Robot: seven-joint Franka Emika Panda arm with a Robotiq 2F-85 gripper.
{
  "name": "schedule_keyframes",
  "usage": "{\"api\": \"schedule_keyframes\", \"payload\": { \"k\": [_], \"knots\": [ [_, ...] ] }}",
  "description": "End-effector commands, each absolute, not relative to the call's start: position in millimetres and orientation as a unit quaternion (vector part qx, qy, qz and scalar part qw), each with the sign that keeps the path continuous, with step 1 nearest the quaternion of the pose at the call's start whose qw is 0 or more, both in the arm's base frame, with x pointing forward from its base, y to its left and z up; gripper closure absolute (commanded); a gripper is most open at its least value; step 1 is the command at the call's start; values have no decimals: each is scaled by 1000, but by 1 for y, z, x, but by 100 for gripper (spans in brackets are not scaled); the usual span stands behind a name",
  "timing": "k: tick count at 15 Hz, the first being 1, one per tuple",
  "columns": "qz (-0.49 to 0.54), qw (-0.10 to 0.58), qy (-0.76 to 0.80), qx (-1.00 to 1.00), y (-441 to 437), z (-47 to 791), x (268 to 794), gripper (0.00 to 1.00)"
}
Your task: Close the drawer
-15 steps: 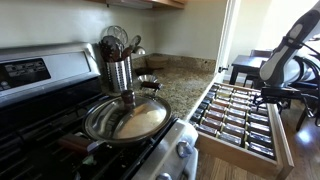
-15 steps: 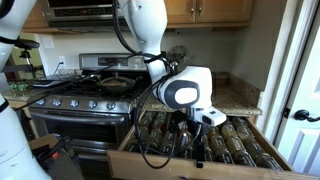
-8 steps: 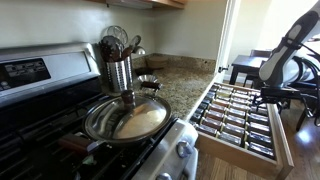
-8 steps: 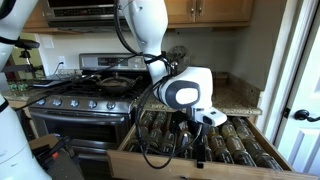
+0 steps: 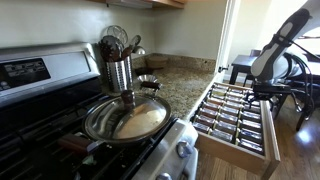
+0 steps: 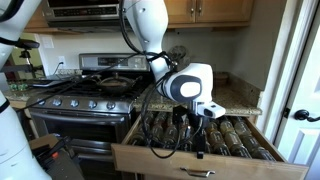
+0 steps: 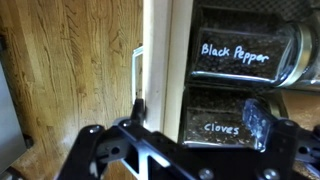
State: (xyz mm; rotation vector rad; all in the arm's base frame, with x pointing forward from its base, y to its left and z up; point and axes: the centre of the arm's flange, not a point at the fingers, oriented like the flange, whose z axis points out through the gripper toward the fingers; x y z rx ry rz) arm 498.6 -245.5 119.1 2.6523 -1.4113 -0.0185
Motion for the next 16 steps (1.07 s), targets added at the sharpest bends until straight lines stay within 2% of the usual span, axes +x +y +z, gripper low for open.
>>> {"api": "schedule_keyframes", "payload": {
  "k": [1,8,16],
  "knots": [
    [11,61,-454,889,-223,138,552,0],
    [25,60,-420,905,-187,157,598,0],
    [-29,96,-421,901,-223,189,536,0]
  ]
}}
